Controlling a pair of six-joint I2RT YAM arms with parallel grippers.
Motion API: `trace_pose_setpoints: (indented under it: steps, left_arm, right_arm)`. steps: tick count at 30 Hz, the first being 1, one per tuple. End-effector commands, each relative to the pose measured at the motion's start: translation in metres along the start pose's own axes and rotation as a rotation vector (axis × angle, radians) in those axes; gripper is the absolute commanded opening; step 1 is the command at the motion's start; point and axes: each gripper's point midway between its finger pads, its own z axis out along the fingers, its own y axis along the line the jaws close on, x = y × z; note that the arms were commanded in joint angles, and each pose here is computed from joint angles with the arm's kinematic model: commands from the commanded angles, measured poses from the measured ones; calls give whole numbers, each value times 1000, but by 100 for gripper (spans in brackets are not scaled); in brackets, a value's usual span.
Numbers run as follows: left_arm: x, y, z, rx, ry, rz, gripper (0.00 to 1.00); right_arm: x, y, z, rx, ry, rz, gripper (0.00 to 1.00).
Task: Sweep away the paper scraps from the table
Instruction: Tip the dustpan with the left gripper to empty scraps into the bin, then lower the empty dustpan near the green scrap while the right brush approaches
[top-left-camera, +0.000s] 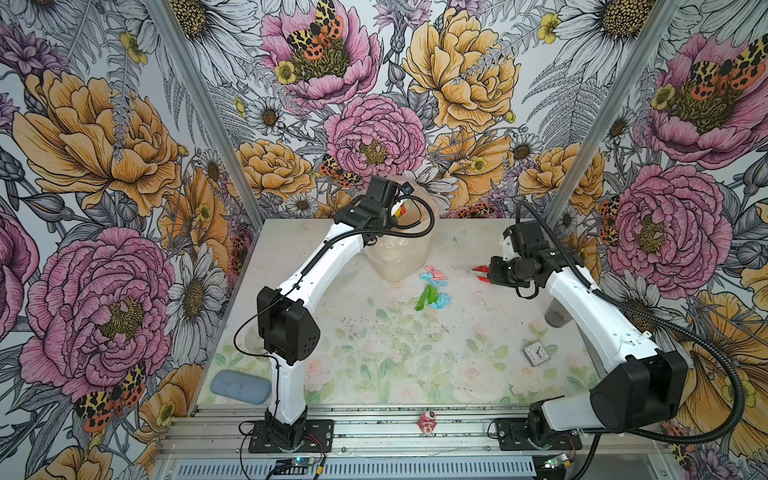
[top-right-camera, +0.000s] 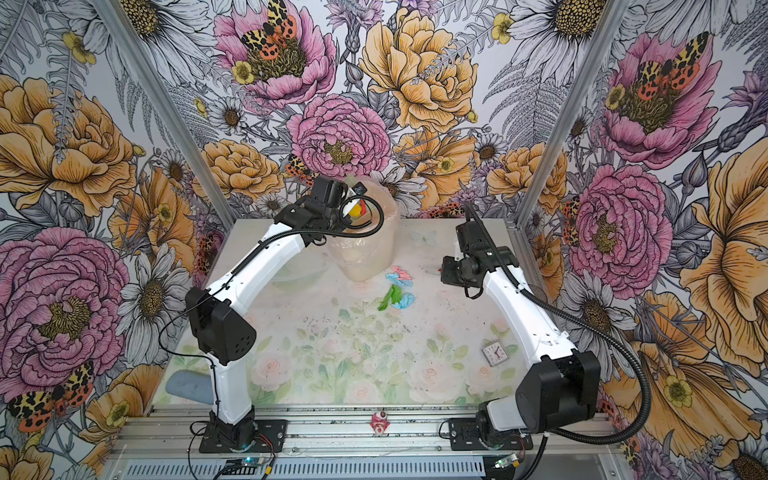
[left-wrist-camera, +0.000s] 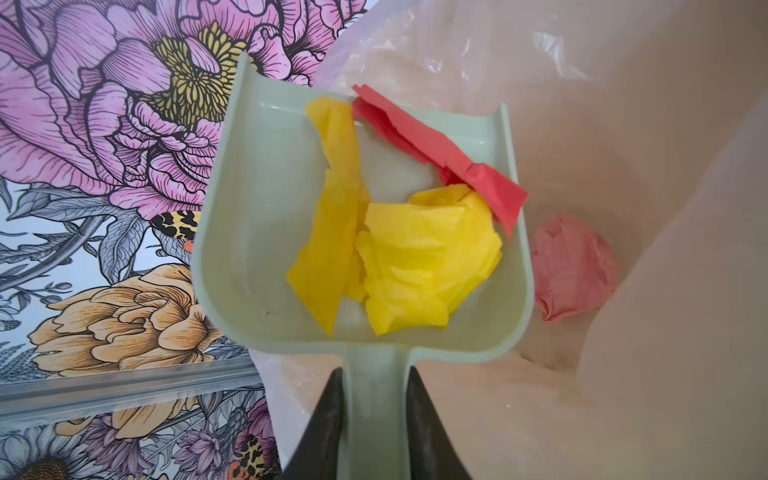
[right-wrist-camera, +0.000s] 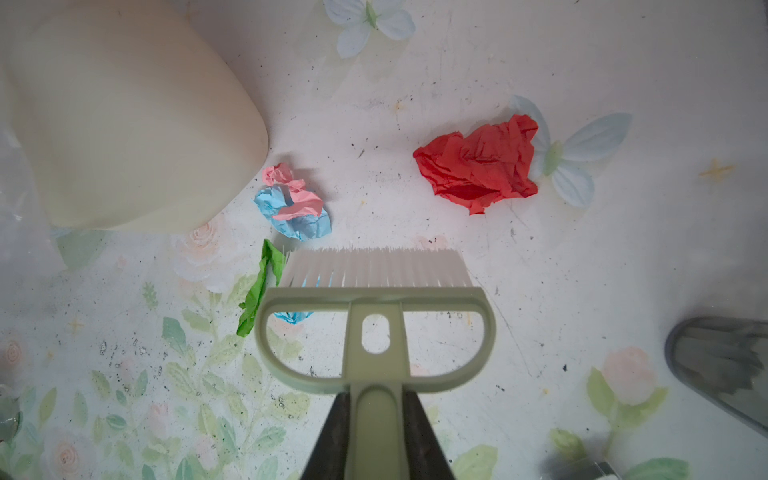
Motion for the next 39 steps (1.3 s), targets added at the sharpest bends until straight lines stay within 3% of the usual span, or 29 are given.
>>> trace_pose_setpoints:
  steps: [1, 15, 25, 31, 39]
  left_arm:
    - [2, 15, -14, -84, 28, 89, 0]
    - [12, 34, -26, -206, 126, 245, 0]
    - [0, 49, -41, -257, 116, 297, 0]
    - [-12, 66, -57, -278, 57, 217, 0]
    - [-42, 94, -121, -185, -230, -63, 0]
  right_arm:
    - [-8, 0, -9, 5, -35, 18, 0]
    - [10, -6, -18, 22, -50, 22, 0]
    - [18, -9, -21, 23, -53, 5, 0]
    - [18, -8, -18, 19, -43, -8, 0]
    - [2, 6, -15, -14, -84, -13, 0]
